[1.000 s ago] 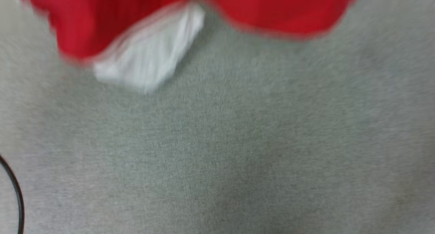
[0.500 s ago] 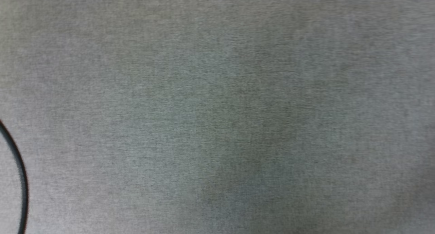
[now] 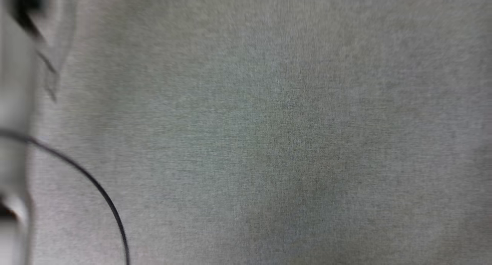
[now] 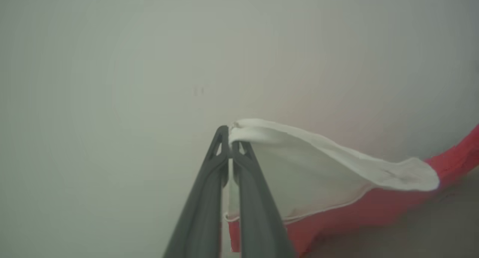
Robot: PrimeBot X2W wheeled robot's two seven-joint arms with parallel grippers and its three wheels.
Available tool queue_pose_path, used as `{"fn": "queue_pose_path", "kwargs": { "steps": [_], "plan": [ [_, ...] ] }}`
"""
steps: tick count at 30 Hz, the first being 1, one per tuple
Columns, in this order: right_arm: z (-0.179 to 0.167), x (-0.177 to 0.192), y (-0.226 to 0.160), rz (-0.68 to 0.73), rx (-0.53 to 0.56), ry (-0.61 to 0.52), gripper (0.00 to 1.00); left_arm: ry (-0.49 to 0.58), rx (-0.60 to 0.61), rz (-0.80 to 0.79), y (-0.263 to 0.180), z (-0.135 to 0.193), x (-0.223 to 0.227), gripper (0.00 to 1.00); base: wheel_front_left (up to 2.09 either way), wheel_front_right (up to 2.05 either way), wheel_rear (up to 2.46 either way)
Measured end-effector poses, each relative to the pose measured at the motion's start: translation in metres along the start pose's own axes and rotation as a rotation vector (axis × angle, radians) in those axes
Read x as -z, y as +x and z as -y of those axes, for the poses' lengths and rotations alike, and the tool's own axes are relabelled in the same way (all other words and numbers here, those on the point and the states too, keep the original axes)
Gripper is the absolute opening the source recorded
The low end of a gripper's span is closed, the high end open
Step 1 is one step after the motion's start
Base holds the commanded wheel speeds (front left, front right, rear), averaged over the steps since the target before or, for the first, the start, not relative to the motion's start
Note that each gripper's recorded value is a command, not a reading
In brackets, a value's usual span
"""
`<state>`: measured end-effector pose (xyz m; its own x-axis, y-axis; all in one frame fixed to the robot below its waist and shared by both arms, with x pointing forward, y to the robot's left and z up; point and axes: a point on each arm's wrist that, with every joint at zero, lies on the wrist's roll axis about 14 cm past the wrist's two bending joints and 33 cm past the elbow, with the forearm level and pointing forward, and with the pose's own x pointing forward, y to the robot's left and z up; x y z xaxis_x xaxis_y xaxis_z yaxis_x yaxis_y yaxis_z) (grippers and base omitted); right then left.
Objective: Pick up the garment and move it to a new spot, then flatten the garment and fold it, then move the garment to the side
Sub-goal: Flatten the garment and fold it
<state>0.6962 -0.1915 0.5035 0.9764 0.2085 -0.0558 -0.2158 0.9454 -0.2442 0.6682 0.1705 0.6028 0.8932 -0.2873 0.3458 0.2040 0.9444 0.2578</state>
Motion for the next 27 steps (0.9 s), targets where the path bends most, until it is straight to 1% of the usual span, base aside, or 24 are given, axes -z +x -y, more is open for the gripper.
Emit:
{"fn": "queue_pose_path", "kwargs": {
  "steps": [4, 7, 13, 16, 21, 25, 27],
  "plan": [
    [-0.026, 0.031, -0.032, -0.098, -0.060, 0.018, 0.00, -0.069, 0.002, -0.144, -0.061, 0.017, 0.032, 0.00, 0.00, 0.00, 0.00],
    [-0.044, 0.052, -0.064, -0.173, -0.109, 0.021, 0.00, -0.114, 0.001, -0.248, -0.110, 0.026, 0.047, 0.00, 0.00, 0.00, 0.00],
    [-0.053, 0.071, -0.127, -0.286, -0.130, 0.082, 0.00, -0.153, 0.039, -0.462, -0.210, 0.048, 0.063, 0.00, 0.00, 0.00, 0.00],
    [-0.056, 0.078, -0.157, -0.335, -0.140, 0.117, 0.00, -0.177, 0.047, -0.546, -0.252, 0.055, 0.061, 0.00, 0.00, 0.00, 0.00],
    [-0.057, 0.075, -0.196, -0.352, -0.142, 0.174, 0.00, -0.215, 0.040, -0.632, -0.305, 0.060, 0.048, 0.00, 0.00, 0.00, 0.00],
    [-0.061, 0.076, -0.225, -0.355, -0.135, 0.239, 0.00, -0.309, 0.023, -0.694, -0.342, 0.074, 0.037, 0.00, 0.00, 0.00, 0.00],
    [-0.066, 0.080, -0.242, -0.373, -0.145, 0.256, 0.00, -0.318, 0.026, -0.714, -0.357, 0.077, 0.029, 0.00, 0.00, 0.00, 0.00]
  ]
}}
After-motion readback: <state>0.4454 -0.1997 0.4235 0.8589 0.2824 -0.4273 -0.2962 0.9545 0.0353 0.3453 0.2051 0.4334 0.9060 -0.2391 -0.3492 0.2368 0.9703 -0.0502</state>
